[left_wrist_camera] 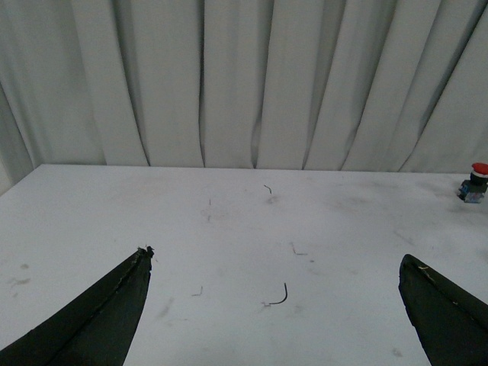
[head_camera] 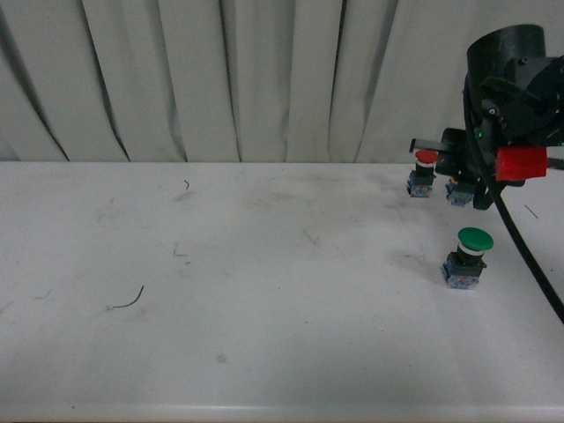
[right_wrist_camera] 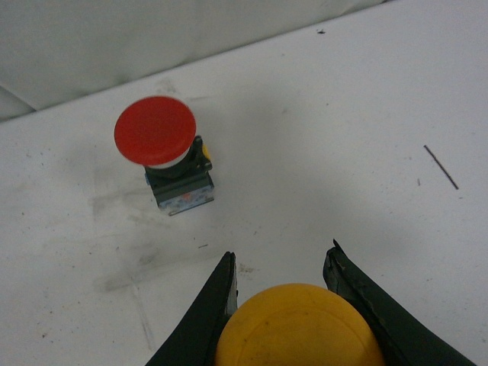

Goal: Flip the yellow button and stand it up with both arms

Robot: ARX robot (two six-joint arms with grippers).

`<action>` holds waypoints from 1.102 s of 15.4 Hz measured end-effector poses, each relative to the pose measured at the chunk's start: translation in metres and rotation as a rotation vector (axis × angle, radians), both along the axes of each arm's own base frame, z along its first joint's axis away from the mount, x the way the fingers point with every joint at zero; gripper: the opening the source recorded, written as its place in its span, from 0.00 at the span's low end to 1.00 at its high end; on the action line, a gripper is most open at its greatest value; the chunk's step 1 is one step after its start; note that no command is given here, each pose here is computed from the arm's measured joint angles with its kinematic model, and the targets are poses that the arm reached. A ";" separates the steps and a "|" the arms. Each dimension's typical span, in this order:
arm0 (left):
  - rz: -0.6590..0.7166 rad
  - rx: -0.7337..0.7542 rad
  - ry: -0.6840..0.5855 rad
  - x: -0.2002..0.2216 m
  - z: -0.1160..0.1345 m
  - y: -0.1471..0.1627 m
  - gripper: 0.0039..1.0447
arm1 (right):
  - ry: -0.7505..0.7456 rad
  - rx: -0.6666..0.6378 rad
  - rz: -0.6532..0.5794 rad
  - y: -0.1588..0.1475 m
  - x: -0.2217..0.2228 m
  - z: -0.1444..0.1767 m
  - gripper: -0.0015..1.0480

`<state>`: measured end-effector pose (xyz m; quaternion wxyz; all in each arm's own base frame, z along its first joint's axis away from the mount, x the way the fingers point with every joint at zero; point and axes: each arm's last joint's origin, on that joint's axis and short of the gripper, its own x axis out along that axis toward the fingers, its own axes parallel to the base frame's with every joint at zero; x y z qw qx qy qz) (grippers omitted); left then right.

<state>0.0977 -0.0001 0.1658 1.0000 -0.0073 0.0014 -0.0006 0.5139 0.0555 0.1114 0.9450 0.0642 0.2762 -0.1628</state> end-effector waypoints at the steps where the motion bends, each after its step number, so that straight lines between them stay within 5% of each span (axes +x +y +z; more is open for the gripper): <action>1: 0.000 0.000 0.000 0.000 0.000 0.000 0.94 | 0.012 -0.001 0.010 0.006 0.001 -0.007 0.32; 6: 0.000 0.000 0.000 0.000 0.000 0.000 0.94 | 0.025 -0.047 0.146 0.031 0.007 -0.013 0.32; 17: 0.000 0.000 0.000 0.000 0.000 0.000 0.94 | 0.062 -0.065 0.148 0.007 0.005 -0.042 0.32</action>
